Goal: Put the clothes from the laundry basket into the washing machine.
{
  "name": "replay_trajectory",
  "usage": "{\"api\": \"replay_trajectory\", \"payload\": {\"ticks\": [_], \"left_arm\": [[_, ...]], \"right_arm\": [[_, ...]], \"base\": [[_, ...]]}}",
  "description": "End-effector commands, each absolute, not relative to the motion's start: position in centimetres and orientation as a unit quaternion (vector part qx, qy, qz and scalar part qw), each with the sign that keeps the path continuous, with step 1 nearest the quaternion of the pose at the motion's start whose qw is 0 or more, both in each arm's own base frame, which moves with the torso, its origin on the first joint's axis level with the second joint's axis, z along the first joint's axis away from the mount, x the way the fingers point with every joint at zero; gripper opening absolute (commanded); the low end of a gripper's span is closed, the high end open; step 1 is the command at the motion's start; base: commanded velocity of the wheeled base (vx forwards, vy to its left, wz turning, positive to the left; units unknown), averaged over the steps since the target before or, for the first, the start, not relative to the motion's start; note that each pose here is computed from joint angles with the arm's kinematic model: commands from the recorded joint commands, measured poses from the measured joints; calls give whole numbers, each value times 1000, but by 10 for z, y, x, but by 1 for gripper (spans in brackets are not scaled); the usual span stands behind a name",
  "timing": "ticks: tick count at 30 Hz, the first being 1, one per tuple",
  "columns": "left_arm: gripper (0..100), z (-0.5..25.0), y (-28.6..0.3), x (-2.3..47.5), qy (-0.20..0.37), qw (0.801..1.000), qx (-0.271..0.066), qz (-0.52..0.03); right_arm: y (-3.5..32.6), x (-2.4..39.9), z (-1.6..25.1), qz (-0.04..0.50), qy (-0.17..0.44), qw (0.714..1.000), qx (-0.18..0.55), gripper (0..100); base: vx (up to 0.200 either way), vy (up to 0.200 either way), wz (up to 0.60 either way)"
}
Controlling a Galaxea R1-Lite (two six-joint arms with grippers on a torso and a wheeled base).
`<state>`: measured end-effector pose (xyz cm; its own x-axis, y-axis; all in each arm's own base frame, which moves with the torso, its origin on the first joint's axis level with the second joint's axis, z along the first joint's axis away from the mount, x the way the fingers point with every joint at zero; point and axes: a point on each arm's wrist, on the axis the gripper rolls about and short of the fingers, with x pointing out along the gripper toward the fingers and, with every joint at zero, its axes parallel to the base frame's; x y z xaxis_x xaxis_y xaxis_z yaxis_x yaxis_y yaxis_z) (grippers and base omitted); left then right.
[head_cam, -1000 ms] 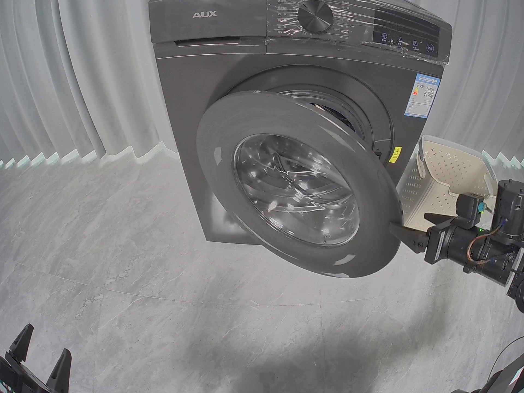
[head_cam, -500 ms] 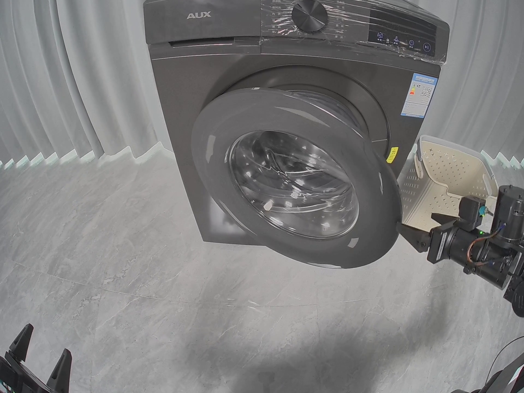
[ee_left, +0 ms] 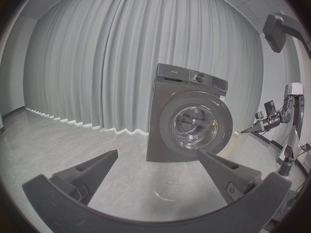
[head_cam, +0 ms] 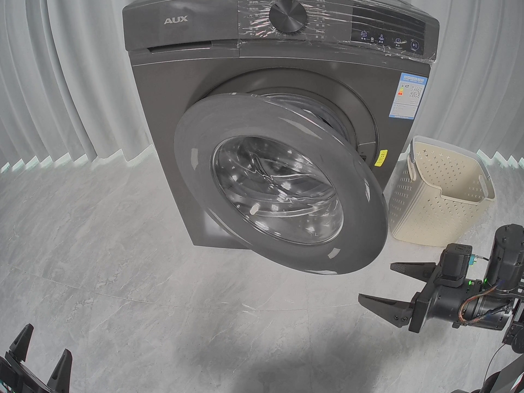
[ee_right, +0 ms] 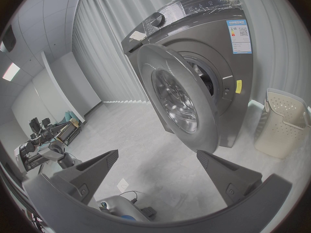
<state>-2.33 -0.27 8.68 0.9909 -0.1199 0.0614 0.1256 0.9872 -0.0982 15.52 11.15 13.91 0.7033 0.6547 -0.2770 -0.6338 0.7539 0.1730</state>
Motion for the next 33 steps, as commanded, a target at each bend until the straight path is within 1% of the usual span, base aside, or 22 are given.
{"api": "replay_trajectory", "payload": {"ticks": [1, 4, 7, 10, 14, 18, 19, 24, 29, 31, 33], "left_arm": [[100, 82, -3, -23, -27, 996, -51, -62], [100, 82, -3, -23, -27, 996, -51, -62], [100, 82, -3, -23, -27, 996, -52, -61], [100, 82, -3, -23, -27, 996, -53, -61], [100, 82, -3, -23, -27, 996, -53, -61], [100, 82, -3, -23, -27, 996, -52, -61], [100, 82, -3, -23, -27, 996, -52, -62], [100, 82, -3, -23, -27, 996, -50, -64], [100, 82, -3, -23, -26, 996, -46, -73], [100, 82, -3, -23, -26, 996, -46, -73], [100, 82, -3, -23, -26, 996, -46, -73]], "right_arm": [[122, 158, 138, 368, 160, 915, 35, 100], [126, 166, 138, 365, 151, 918, 39, 100], [135, 183, 136, 354, 145, 923, 44, 100], [134, 192, 136, 339, 138, 930, 46, 100], [130, 206, 148, 304, 99, 946, 51, 100], [123, 216, 156, 274, 80, 957, 56, 100], [122, 216, 156, 272, 79, 957, 55, 100], [124, 211, 153, 279, 85, 955, 54, 100], [137, 201, 149, 312, 98, 943, 58, 100], [138, 202, 151, 313, 90, 944, 59, 100], [139, 204, 157, 314, 69, 945, 64, 100]], "base": [[200, 0, 0], [200, 0, 0], [0, 0, 0], [0, 0, 0], [0, 0, 0], [0, 0, 0], [0, 0, 0], [200, 0, 0], [200, 0, 0], [200, 0, 0], [200, 0, 0]]}}
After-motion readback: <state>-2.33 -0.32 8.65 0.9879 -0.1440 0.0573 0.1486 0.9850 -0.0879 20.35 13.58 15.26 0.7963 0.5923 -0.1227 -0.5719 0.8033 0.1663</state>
